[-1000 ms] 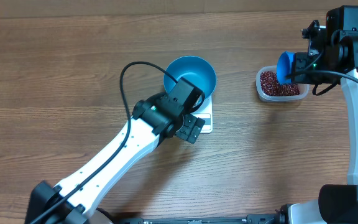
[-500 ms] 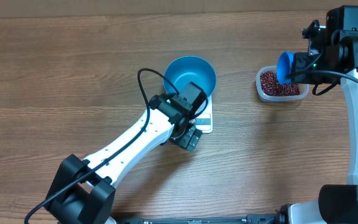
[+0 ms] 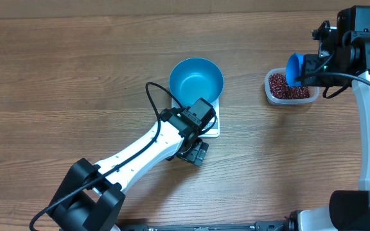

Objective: Scoop item into bowl and weigh 150g on scale

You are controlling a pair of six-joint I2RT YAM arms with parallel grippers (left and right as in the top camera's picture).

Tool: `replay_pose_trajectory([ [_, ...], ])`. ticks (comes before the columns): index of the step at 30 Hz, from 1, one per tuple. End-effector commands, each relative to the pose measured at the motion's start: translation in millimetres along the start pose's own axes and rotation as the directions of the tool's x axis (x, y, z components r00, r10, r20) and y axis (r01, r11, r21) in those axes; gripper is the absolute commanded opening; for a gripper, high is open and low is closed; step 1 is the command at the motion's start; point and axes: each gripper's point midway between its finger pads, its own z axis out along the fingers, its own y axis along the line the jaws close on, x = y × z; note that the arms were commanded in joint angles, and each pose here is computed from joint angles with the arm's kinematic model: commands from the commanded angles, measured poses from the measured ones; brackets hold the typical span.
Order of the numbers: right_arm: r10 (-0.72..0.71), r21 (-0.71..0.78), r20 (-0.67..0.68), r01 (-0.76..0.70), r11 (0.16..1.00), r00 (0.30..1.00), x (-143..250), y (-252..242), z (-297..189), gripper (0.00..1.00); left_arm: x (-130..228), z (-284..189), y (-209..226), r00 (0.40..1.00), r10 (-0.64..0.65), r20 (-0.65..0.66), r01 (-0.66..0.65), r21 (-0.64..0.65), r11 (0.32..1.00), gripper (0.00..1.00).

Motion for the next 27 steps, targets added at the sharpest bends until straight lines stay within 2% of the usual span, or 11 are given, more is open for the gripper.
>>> replay_pose_trajectory([
  [1,0.0,-0.008,0.002,0.0,1.0,1.0,-1,1,1,0.04,3,7,6,0.999,-0.029,-0.018,0.029,-0.02,0.999,1.0],
  [12,0.0,-0.007,0.004,0.0,1.0,1.0,-1,1,1,0.04,11,22,17,0.985,-0.125,-0.119,0.128,0.015,0.992,1.0],
  [27,0.0,-0.008,0.003,0.0,1.0,1.0,-1,1,1,0.04,15,24,14,0.98,-0.138,-0.146,0.145,0.036,0.989,1.0],
])
